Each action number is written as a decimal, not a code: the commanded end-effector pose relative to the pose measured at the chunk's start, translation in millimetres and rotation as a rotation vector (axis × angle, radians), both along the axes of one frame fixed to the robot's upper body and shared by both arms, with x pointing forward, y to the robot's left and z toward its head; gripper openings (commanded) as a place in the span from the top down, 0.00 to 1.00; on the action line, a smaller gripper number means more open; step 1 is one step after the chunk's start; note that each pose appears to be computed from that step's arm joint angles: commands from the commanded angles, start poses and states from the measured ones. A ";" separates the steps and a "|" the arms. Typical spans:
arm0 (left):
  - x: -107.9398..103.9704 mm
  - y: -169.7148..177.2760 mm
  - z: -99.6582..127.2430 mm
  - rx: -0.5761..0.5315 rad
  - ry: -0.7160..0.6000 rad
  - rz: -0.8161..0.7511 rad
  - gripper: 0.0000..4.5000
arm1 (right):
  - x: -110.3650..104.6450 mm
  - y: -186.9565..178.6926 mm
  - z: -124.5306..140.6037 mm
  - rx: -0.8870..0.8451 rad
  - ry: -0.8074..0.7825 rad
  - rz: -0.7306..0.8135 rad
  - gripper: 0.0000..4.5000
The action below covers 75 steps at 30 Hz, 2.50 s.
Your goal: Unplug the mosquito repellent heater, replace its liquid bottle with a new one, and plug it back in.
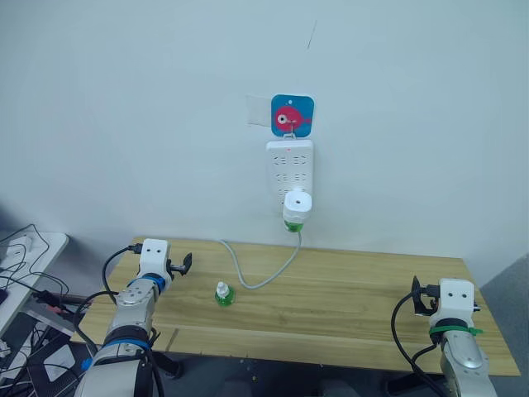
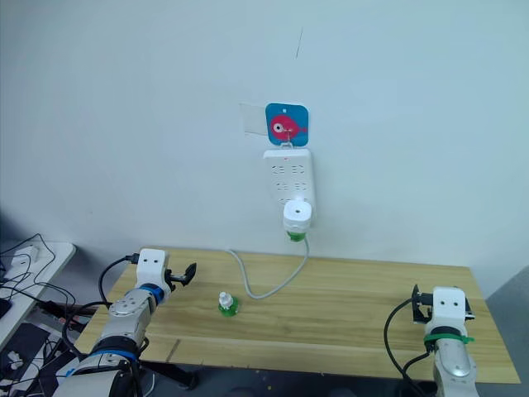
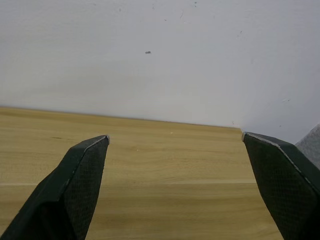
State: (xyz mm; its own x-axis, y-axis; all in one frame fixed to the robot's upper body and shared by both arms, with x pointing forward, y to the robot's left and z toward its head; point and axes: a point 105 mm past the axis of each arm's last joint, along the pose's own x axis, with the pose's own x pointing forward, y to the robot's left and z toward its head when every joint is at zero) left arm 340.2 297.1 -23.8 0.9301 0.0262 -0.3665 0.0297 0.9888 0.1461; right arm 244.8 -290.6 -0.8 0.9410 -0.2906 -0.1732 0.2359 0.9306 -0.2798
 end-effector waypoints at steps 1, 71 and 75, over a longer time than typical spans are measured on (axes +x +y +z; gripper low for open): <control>10.4 -1.6 18.2 -0.012 -0.059 -0.019 0.00 | 6.8 -3.7 18.4 -0.019 -0.064 -0.001 0.01; 42.9 -198.6 228.0 -0.193 -0.413 -1.225 0.40 | 4.0 195.3 233.1 0.132 -0.325 1.026 0.00; 48.8 -202.2 229.8 -0.190 -0.419 -1.247 0.40 | 1.5 194.9 230.4 0.143 -0.312 1.010 0.00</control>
